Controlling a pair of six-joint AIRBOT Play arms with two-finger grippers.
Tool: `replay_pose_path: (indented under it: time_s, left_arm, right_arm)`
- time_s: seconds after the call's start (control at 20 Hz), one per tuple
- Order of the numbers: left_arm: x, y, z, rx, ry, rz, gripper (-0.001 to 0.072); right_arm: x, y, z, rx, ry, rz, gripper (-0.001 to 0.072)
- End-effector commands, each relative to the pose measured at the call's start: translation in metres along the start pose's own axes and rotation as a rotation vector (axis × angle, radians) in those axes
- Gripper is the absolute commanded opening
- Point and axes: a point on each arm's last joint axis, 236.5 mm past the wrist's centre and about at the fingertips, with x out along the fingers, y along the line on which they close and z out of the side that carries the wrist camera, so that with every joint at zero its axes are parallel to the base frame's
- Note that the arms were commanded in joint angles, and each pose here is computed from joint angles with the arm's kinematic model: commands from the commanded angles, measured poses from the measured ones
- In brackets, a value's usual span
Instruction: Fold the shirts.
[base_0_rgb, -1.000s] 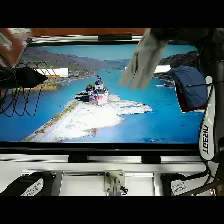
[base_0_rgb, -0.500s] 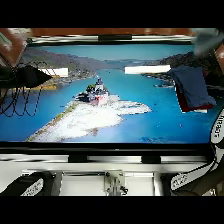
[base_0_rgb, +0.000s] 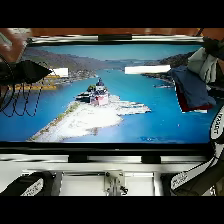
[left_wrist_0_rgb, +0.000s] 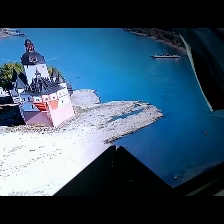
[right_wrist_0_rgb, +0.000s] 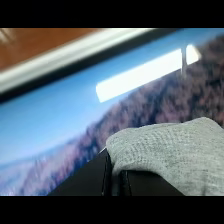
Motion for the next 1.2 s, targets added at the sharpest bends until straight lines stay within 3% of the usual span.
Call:
replay_pose_path:
  time_s: [0.0,0.1,0.15,0.4,0.55,0.75,0.95,1.15]
  left_arm:
    - [0.000,-0.001,-0.001,-0.001,0.004,-0.004,0.0033]
    - [0.000,-0.001,-0.001,-0.001,0.003,-0.004,0.0033]
    - [0.000,-0.001,-0.001,-0.002,0.003,-0.004,0.0033]
    - [-0.001,-0.002,-0.001,0.000,0.002,-0.005,0.0033]
    - [-0.001,-0.002,-0.001,0.000,0.003,-0.004,0.0033]
    - [-0.001,-0.002,-0.001,0.000,0.002,-0.005,0.0033]
    - [-0.001,-0.002,-0.001,0.000,0.002,-0.005,0.0033]
    - [-0.001,-0.002,-0.001,0.000,0.002,-0.005,0.0033]
  right_arm:
    - [-0.024,0.016,0.096,0.009,-0.408,0.002,0.0078]
    - [-0.044,0.038,0.133,0.020,-0.607,0.024,0.0078]
    - [-0.040,0.049,0.127,0.015,-0.582,0.041,0.0078]
    - [-0.005,0.049,-0.008,-0.128,0.029,0.043,0.0078]
    - [-0.035,0.041,-0.040,-0.225,0.246,0.029,0.0078]
    - [-0.096,-0.032,-0.025,-0.380,0.378,-0.265,0.0078]
    - [-0.123,-0.077,-0.021,-0.227,0.405,-0.390,0.0078]
    - [-0.137,-0.097,-0.068,-0.043,0.566,-0.455,0.0079]
